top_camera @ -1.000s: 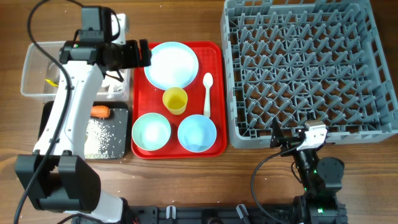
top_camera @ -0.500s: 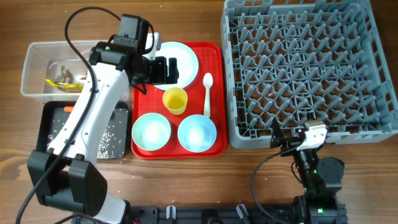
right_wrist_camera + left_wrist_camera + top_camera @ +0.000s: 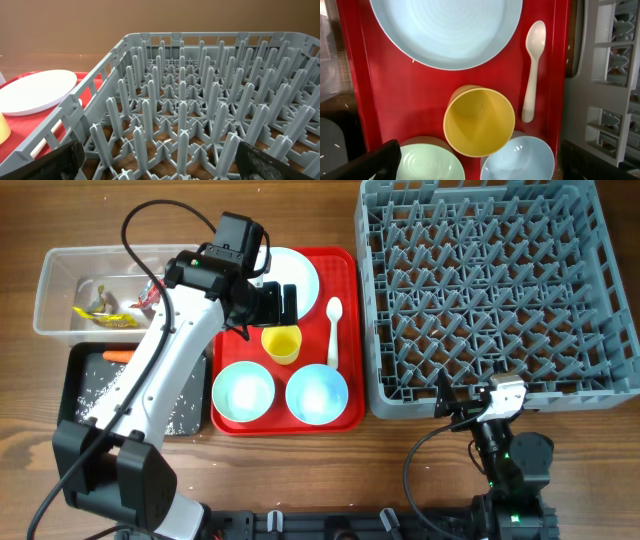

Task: Sort waste into correct bins and load items into the dishwasher rack
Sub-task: 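Move the left gripper right over the yellow cup on the tray, then lower the left gripper and grasp the yellow cup rim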

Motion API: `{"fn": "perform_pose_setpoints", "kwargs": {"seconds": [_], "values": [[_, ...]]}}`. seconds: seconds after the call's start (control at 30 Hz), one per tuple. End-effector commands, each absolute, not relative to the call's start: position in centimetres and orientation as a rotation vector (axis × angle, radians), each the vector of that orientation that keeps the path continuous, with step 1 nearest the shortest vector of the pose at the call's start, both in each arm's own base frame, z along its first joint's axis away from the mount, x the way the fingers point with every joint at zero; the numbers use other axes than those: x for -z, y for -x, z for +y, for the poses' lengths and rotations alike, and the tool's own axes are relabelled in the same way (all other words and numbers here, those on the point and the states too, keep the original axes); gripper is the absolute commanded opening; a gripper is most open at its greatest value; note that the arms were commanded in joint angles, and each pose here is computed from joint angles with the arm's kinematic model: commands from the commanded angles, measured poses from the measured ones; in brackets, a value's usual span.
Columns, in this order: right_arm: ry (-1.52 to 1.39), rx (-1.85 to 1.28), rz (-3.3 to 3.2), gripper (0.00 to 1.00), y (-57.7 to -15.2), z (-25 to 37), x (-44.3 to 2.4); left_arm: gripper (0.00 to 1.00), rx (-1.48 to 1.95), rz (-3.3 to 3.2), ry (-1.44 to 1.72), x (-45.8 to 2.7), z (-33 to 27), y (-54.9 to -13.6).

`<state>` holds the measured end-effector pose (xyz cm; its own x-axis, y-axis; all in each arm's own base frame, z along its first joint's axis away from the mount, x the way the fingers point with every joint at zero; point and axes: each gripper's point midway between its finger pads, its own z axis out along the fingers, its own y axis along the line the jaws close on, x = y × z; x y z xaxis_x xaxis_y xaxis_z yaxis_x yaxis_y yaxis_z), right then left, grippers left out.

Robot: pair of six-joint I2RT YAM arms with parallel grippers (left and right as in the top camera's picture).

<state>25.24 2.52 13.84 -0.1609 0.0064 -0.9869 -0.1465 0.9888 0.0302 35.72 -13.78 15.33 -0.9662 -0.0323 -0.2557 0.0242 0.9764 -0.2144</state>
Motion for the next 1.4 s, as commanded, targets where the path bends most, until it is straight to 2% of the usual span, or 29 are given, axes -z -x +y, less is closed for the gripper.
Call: {"fn": "perform_pose_setpoints", "kwargs": {"seconds": [0.0,0.33,0.37,0.43,0.5,0.6,0.7,0.77,0.83,0.9,1.0,1.1,1.37], "values": [[0.102,-0.122,1.726,1.0,-25.3,2.3,-13.9,1.0,0.299,2.858,0.023,-15.4,-13.5,-35.6],[0.101,-0.122,1.726,1.0,-25.3,2.3,-13.9,1.0,0.257,2.97,0.034,-12.3,-12.6,-33.0],[0.101,-0.122,1.726,1.0,-25.3,2.3,-13.9,0.96,0.265,2.971,0.033,-12.3,-12.7,-33.0],[0.101,-0.122,1.726,1.0,-25.3,2.3,-13.9,0.75,0.294,2.967,0.029,-12.4,-13.1,-33.1],[0.101,-0.122,1.726,1.0,-25.3,2.3,-13.9,0.66,0.291,2.955,0.011,-12.5,-13.1,-33.3],[0.101,-0.122,1.726,1.0,-25.3,2.3,-13.9,0.35,0.232,2.919,0.013,-12.5,-12.5,-34.2],[0.101,-0.122,1.726,1.0,-25.3,2.3,-13.9,0.22,0.228,2.894,0.013,-12.7,-12.5,-34.8],[0.101,-0.122,1.726,1.0,-25.3,2.3,-13.9,0.22,0.2,2.883,0.018,-12.7,-12.2,-35.0],[0.101,-0.122,1.726,1.0,-25.3,2.3,-13.9,0.27,0.164,2.872,0.024,-12.7,-11.8,-35.3],[0.101,-0.122,1.726,1.0,-25.3,2.3,-13.9,0.27,0.138,2.87,0.037,-12.6,-11.5,-35.3],[0.101,-0.122,1.726,1.0,-25.3,2.3,-13.9,0.35,0.139,2.87,0.038,-12.6,-11.5,-35.3],[0.101,-0.122,1.726,1.0,-25.3,2.3,-13.9,0.32,0.136,2.879,0.038,-12.3,-11.4,-35.1],[0.101,-0.122,1.726,1.0,-25.3,2.3,-13.9,0.32,0.136,2.921,0.086,-8.4,-11.1,-33.7]]}}
